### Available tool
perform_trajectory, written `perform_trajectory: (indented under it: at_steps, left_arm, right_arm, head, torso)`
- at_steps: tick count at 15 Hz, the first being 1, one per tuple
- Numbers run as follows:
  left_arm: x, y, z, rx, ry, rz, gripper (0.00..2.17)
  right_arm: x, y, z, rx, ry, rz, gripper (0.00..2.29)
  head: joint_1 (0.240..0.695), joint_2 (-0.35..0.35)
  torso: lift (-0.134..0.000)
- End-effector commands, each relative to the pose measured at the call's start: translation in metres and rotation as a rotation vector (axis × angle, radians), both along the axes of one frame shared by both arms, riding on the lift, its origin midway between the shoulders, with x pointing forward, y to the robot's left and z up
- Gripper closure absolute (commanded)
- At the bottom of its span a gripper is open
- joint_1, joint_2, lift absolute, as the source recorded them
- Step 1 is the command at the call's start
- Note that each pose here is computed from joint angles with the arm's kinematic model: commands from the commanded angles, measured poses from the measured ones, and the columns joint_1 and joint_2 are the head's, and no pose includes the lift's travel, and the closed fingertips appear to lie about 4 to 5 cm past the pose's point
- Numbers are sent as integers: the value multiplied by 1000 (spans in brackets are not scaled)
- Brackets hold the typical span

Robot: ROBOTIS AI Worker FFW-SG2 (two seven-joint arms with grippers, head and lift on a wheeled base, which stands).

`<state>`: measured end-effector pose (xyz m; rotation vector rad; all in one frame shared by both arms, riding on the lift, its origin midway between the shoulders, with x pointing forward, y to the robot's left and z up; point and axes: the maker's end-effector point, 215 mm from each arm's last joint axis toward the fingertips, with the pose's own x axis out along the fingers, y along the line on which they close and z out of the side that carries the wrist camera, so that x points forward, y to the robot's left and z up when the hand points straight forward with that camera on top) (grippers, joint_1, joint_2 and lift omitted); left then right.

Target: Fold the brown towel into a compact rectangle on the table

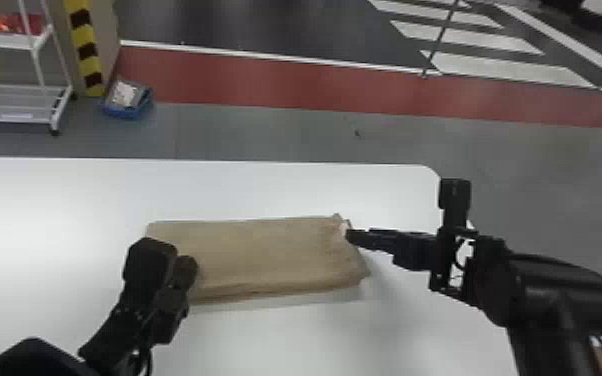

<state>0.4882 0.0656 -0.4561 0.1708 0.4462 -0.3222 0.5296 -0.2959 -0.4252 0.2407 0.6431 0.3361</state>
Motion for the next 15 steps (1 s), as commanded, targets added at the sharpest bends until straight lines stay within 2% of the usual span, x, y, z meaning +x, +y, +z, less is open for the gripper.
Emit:
perform_trajectory:
  at_steps: [1,7,8,12,14,15]
  left_arm:
    - [3,2,2,-2,-2,3,2128]
    - [4,3,0,-1,1,4,2128]
    - [4,3,0,-1,1,4,2128]
    - [4,3,1,-3,0,4,2128]
    - [2,2,-1,0,5,2,2128]
    - [1,2,-2,1,6,0,2128]
  right_arm:
    - [4,7,-9,-15,13,16,404]
    - [2,24,-27,-6,49,53,410]
    - [1,27,-28,-5,52,59,505]
    - [-3,35,-31,1,68,84,593]
    - [-3,38,-30,7,74,97,761]
    - [-5,40,-31,12,77,101,765]
  head:
    - [695,-247]
    - [695,-226]
    - [695,-222]
    - [695,-210]
    - [695,-208]
    - [695,-205]
  torso:
    - [-125]
    - [-125]
    - [-125]
    - [-125]
    - [-125]
    - [-125]
